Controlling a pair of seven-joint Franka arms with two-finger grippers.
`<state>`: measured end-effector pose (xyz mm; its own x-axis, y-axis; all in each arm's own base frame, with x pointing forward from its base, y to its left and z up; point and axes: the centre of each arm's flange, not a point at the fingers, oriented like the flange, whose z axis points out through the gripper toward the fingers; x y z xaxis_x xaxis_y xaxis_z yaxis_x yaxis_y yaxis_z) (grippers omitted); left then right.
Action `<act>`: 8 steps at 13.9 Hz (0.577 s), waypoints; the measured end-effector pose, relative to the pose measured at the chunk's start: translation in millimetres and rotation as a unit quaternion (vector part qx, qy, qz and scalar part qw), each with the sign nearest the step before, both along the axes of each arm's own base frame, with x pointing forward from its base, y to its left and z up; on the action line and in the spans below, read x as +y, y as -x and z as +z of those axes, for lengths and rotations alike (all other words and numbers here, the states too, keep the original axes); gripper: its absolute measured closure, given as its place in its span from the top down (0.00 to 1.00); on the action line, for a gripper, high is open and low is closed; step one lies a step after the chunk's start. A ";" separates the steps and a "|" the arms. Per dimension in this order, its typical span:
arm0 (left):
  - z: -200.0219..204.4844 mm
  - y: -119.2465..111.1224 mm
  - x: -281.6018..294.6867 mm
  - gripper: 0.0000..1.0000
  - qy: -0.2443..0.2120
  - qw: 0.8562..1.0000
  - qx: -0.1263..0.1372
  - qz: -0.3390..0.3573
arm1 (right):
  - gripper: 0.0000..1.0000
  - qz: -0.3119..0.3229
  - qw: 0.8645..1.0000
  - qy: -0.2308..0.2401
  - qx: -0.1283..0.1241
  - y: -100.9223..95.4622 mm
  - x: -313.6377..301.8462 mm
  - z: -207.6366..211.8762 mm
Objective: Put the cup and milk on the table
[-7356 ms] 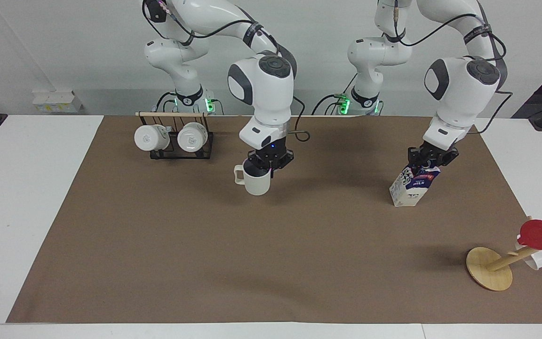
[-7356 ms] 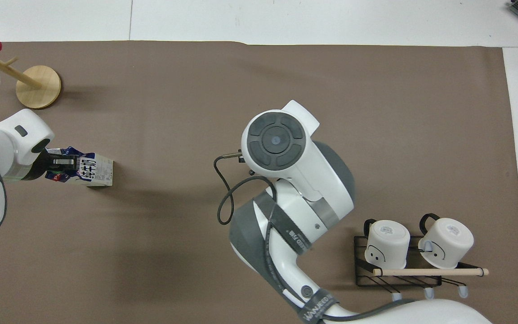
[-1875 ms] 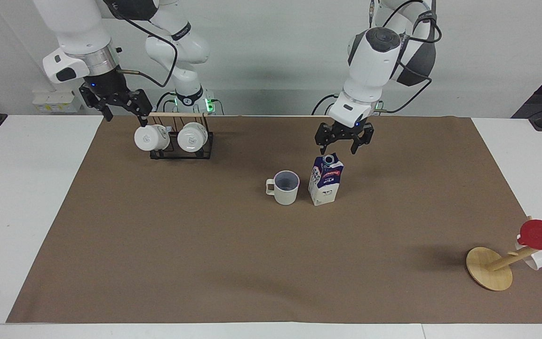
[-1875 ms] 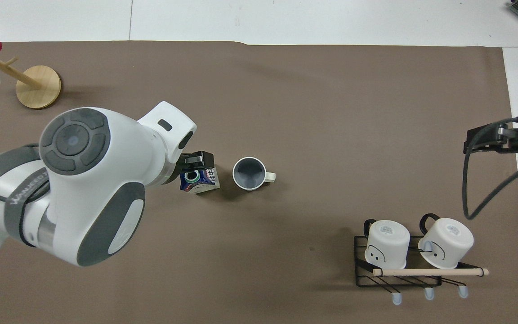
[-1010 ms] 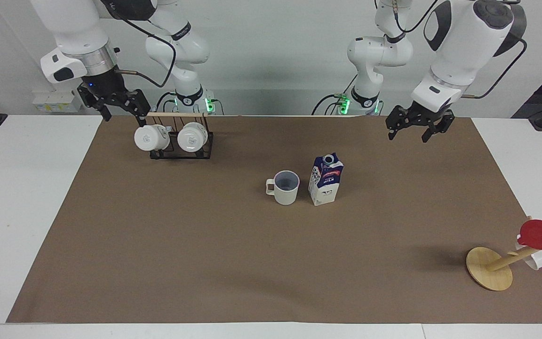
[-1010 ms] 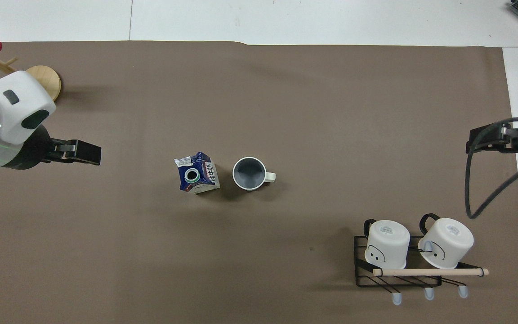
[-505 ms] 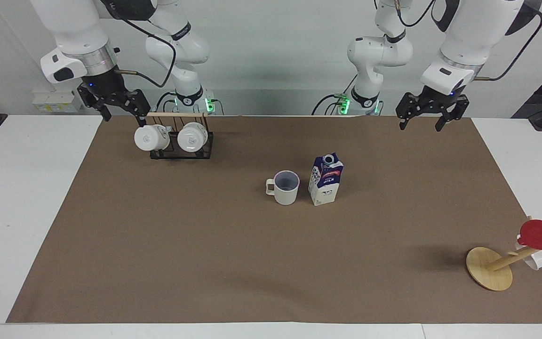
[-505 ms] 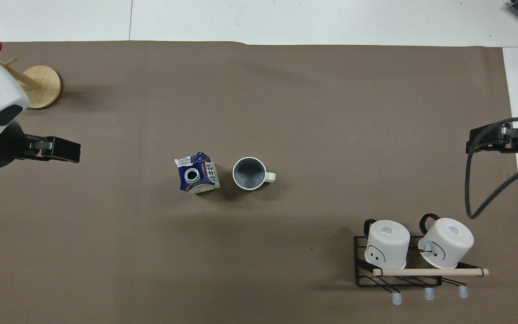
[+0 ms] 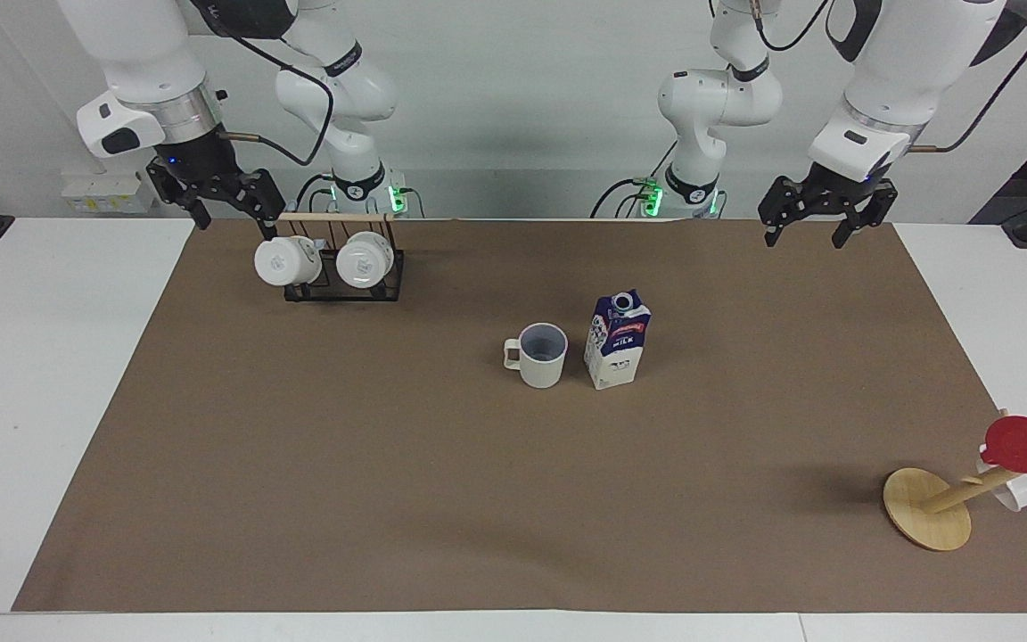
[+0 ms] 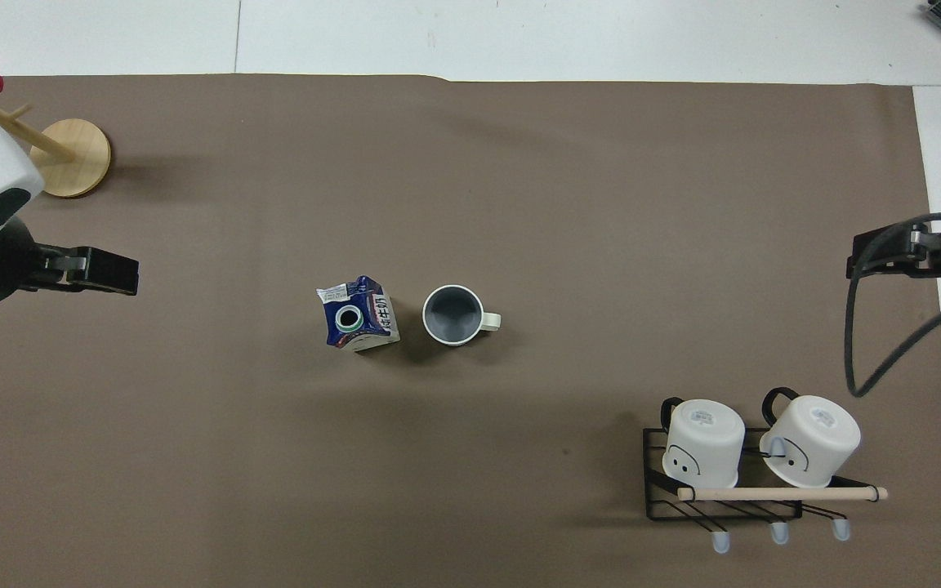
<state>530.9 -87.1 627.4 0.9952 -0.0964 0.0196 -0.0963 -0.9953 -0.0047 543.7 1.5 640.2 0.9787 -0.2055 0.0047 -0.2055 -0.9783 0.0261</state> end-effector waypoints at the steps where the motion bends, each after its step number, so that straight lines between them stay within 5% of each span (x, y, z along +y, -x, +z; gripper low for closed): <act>1: -0.3 -0.1 -0.1 1.00 0.000 1.000 0.000 0.000 | 1.00 0.000 1.000 0.000 0.000 0.0 0.0 0.0; 8: 4.5 -3.5 13.3 1.00 0.001 1.000 -0.005 0.015 | 1.00 0.000 1.000 0.000 0.000 0.0 0.0 0.0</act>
